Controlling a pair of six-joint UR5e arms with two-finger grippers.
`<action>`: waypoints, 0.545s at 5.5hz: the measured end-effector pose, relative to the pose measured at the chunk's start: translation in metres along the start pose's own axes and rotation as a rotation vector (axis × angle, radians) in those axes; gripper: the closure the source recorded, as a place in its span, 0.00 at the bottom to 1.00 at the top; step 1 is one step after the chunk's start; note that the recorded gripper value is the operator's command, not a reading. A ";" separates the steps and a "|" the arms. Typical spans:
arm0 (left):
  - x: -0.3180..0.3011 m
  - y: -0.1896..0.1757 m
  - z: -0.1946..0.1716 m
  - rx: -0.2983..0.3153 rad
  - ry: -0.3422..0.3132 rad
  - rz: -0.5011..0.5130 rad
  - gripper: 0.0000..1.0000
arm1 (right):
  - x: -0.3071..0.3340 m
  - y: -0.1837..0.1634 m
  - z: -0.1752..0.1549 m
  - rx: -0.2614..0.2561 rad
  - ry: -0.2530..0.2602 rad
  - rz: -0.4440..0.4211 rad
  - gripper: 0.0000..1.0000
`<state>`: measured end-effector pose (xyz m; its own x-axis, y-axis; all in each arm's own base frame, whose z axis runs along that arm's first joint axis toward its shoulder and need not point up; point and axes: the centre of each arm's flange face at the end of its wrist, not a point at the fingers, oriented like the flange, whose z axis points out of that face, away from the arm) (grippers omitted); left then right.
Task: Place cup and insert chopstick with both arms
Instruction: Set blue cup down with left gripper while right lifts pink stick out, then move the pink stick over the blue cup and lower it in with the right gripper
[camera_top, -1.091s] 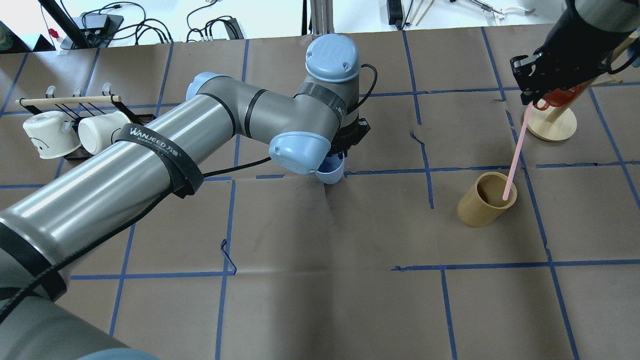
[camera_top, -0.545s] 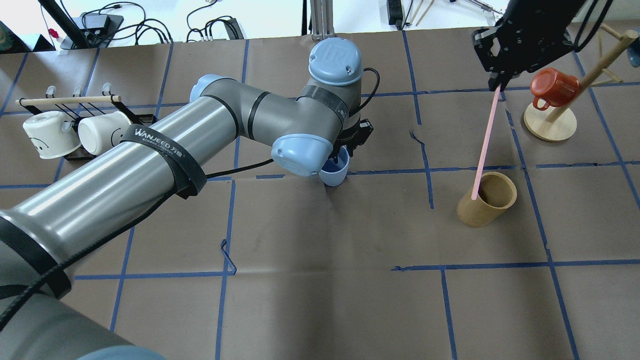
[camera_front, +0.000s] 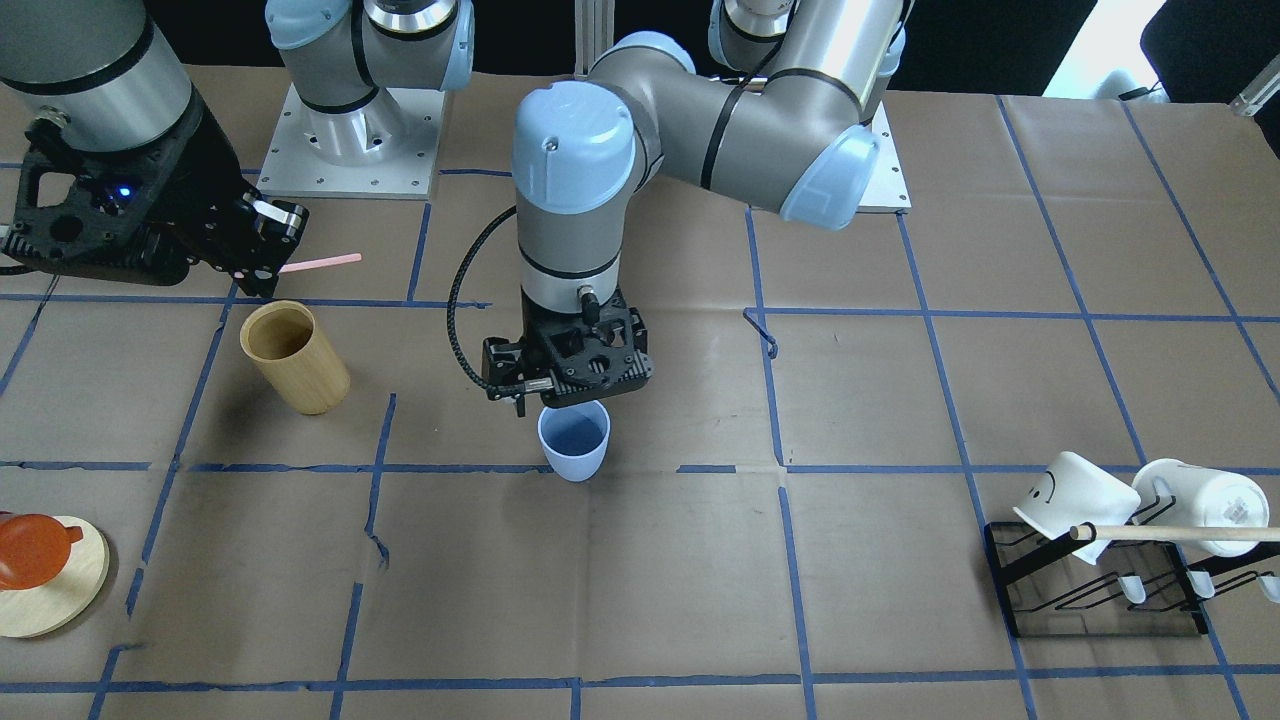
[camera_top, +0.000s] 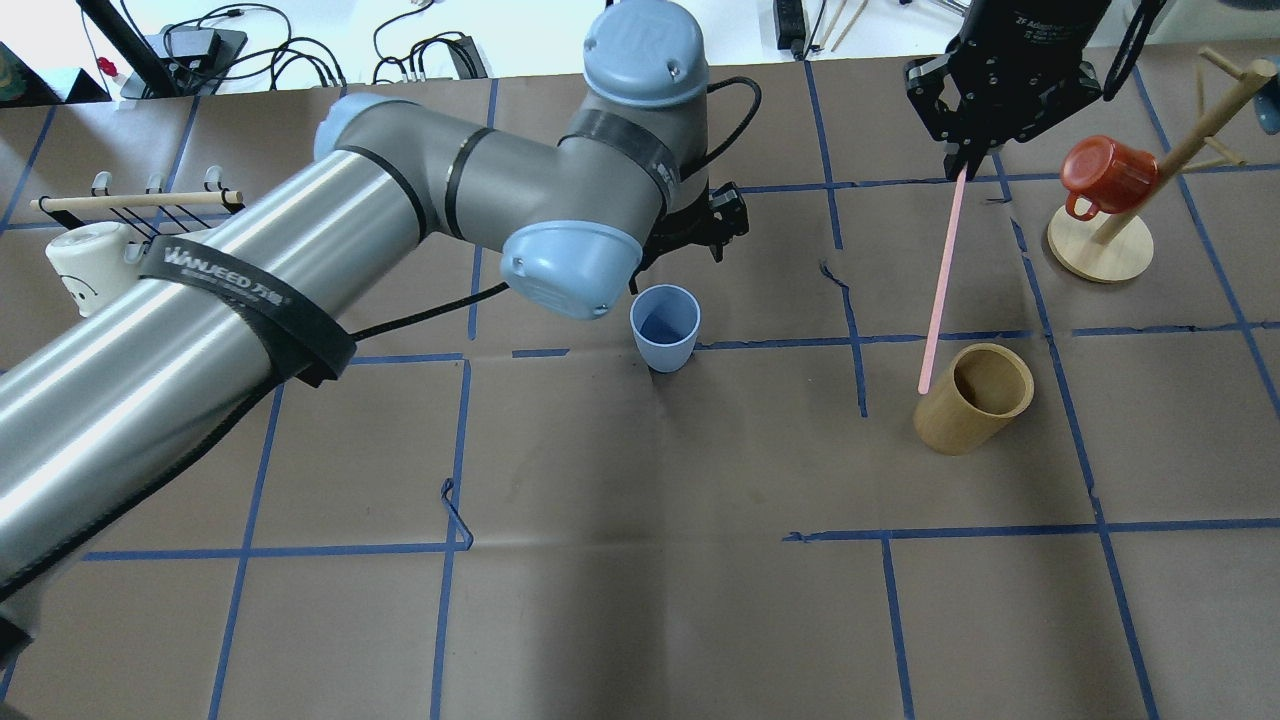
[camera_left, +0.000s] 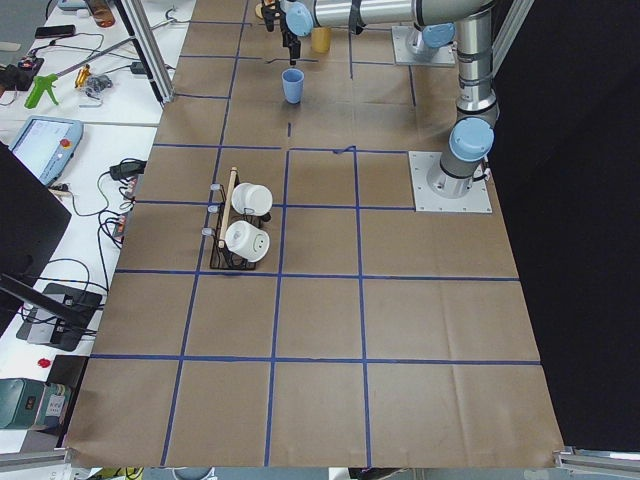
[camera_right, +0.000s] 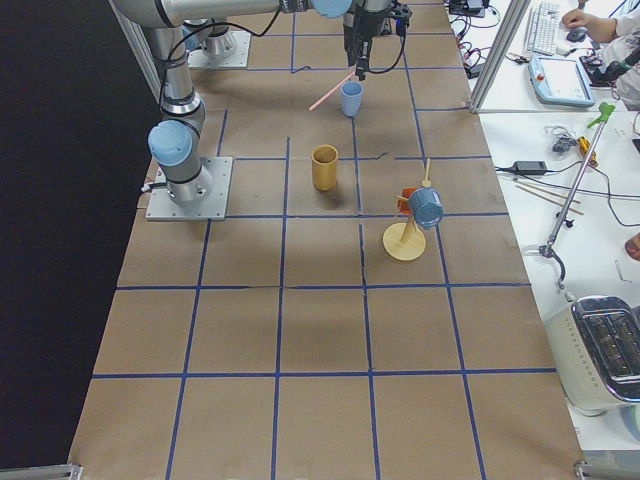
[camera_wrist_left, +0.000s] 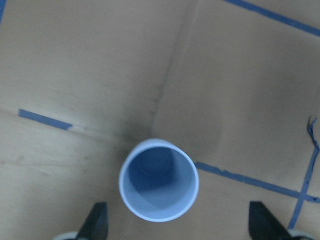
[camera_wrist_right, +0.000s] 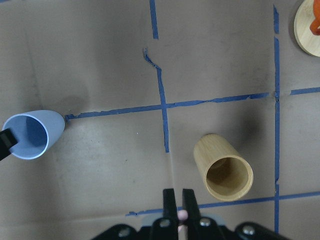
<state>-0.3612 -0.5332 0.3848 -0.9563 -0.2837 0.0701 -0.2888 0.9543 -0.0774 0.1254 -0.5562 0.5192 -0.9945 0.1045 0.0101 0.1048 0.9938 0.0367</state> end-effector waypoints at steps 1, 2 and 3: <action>-0.053 -0.016 -0.063 -0.018 -0.016 0.064 0.01 | -0.011 -0.024 -0.005 0.025 -0.004 0.013 0.92; -0.109 -0.024 -0.111 -0.035 -0.029 0.132 0.01 | -0.044 -0.048 -0.007 0.045 -0.008 0.034 0.92; -0.144 -0.020 -0.134 -0.059 -0.042 0.204 0.01 | -0.094 -0.060 -0.003 0.057 -0.015 0.068 0.92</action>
<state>-0.2114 -0.4990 0.5098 -0.9961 -0.0867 0.0172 -0.0872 0.9958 -0.0274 0.2128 -0.6263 0.5192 -0.9851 0.1719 -0.0043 0.1719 0.9849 -0.0206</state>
